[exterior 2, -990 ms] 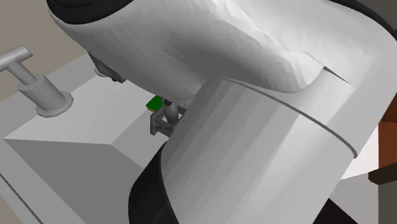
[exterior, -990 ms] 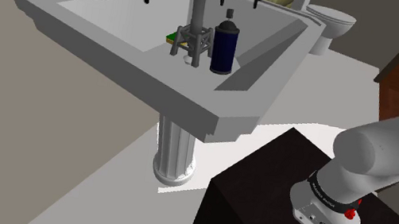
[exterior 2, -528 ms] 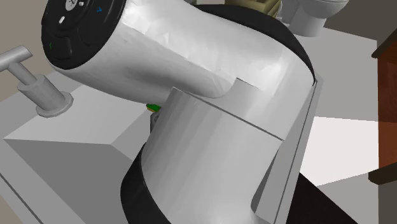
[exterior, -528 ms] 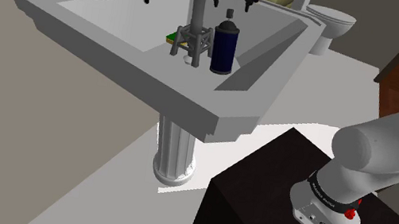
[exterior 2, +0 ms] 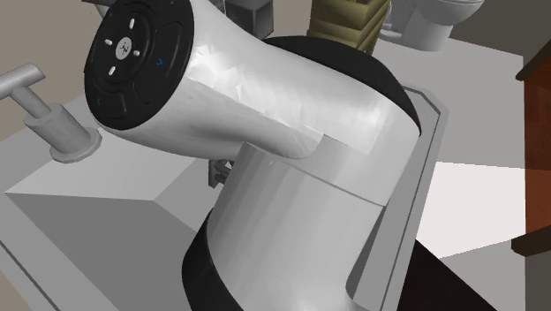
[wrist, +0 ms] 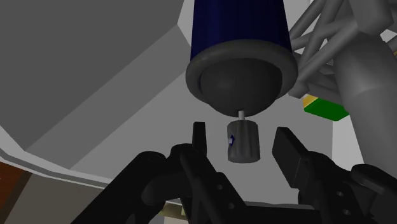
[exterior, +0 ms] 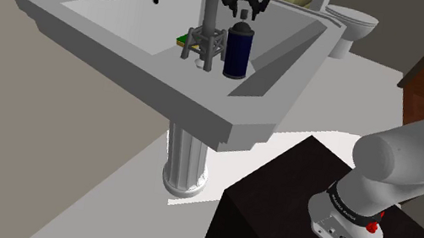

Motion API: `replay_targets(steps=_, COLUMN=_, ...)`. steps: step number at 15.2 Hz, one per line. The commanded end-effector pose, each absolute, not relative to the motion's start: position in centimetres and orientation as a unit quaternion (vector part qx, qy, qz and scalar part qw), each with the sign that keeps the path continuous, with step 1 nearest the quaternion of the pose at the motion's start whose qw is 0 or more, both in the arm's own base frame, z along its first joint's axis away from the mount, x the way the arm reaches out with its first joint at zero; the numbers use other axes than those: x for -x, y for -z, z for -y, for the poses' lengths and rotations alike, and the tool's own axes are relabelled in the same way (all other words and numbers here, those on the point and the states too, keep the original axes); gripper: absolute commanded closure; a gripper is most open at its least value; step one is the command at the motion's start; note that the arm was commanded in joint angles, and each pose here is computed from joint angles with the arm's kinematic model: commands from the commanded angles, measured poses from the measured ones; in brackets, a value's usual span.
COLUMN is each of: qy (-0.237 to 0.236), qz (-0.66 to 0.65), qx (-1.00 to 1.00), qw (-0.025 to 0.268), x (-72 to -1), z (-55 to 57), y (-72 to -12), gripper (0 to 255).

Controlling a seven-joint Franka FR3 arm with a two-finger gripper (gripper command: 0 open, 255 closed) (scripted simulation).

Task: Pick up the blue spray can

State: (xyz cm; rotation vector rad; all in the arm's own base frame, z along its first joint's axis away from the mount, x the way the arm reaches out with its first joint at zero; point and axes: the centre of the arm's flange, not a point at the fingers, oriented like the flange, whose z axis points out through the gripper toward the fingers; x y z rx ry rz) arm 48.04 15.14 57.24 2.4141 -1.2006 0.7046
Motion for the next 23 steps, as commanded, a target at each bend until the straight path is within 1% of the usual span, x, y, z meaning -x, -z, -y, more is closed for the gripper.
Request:
replay_targets(steps=1, qy=-0.248, qz=0.424, qx=-0.853, qw=0.177, x=-48.0, z=-15.2, y=-57.1, gripper=255)
replay_targets(steps=6, qy=-0.248, qz=0.424, qx=-0.853, qw=0.177, x=-48.0, z=-15.1, y=-57.1, gripper=255)
replay_targets(steps=21, qy=-0.248, qz=0.424, qx=-0.853, qw=0.177, x=-48.0, z=-15.1, y=-65.1, gripper=255)
replay_targets(steps=23, qy=-0.248, qz=0.424, qx=-0.853, qw=0.177, x=-48.0, z=-15.1, y=-65.1, gripper=255)
